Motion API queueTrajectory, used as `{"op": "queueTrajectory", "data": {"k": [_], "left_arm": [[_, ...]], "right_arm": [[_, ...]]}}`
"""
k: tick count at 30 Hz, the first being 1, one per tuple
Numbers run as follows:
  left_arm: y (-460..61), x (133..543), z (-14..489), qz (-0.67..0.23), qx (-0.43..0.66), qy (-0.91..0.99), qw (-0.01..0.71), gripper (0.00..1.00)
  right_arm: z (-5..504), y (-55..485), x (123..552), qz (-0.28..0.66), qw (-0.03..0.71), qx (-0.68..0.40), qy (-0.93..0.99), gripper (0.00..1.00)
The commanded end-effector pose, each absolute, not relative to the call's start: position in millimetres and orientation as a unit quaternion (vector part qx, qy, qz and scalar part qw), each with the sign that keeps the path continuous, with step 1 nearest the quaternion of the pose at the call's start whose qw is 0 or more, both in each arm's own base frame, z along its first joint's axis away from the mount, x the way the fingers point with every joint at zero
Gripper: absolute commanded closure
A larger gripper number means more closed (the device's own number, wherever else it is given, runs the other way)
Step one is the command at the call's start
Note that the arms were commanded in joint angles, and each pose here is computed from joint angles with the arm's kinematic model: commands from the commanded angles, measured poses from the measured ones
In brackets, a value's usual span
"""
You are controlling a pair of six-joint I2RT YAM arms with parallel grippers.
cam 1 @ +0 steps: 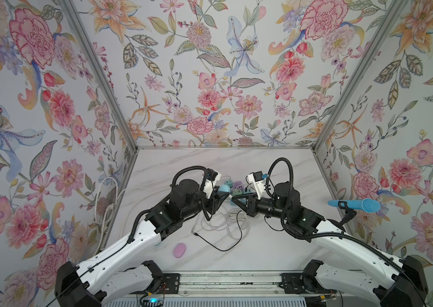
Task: Charge the bluetooth headset
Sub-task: Place the bluetooth headset at the center of the board.
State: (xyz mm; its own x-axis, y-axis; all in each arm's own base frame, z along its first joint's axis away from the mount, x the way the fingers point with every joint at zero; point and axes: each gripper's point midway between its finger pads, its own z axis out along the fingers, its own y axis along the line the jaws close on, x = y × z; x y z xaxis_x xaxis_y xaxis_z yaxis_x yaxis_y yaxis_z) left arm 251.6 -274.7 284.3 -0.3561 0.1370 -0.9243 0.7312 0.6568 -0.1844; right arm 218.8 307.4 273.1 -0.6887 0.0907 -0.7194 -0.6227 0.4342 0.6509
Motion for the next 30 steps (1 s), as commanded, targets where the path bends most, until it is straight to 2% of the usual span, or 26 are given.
{"op": "queueTrajectory", "data": {"k": [1,6,10,19,30], "left_arm": [[-272,254,299,-0.313,0.268,0.753,0.512,1.0],[-277,250,298,-0.327,0.279,0.748,0.505,1.0],[-286,243,294,-0.344,0.303,0.743,0.488,1.0],[-313,209,285,-0.379,0.402,0.715,0.428,1.0],[-329,192,300,-0.423,0.421,0.682,0.422,1.0]], "right_arm": [[276,313,221,0.519,0.349,-0.171,0.761,0.87],[277,315,223,0.52,0.348,-0.171,0.761,1.0],[282,316,225,0.527,0.348,-0.175,0.755,1.0],[282,320,243,0.535,0.295,-0.22,0.76,1.0],[279,332,261,0.521,0.309,-0.223,0.764,1.0]]}}
